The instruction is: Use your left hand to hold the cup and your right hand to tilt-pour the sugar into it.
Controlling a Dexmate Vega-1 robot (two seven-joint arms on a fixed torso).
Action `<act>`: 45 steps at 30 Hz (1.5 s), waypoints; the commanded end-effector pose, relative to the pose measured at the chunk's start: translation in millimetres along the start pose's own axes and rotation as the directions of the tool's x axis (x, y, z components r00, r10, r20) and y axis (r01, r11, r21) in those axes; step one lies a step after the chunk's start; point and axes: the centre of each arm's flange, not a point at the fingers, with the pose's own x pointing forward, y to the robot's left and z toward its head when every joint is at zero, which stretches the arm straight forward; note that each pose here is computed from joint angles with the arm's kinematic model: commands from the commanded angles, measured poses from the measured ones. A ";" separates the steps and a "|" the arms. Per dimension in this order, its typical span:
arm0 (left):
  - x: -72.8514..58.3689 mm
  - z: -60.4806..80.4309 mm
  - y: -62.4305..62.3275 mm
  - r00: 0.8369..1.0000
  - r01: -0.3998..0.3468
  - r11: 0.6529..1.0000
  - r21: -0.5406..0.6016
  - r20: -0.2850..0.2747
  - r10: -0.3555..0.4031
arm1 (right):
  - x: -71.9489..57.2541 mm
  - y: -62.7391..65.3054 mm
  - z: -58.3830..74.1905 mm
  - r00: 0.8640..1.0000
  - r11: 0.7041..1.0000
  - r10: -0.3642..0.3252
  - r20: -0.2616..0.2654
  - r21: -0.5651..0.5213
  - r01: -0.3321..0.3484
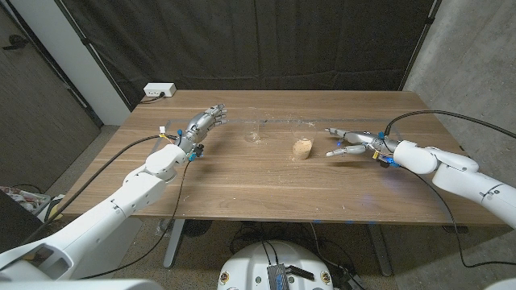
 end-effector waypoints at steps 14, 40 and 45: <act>-10.1 -9.2 18.8 1.000 -0.004 1.000 -0.011 -0.001 0.004 | 28.9 10.1 41.1 0.999 0.996 0.044 0.029 0.078 -0.046; -21.5 -24.5 31.1 1.000 -0.006 0.999 -0.033 0.003 0.006 | 39.4 23.2 72.9 1.000 0.966 -0.019 0.023 0.258 0.013; -21.0 -25.5 33.0 1.000 -0.002 0.999 -0.032 0.009 0.003 | 42.8 26.7 77.9 1.000 0.955 -0.020 0.003 0.295 0.018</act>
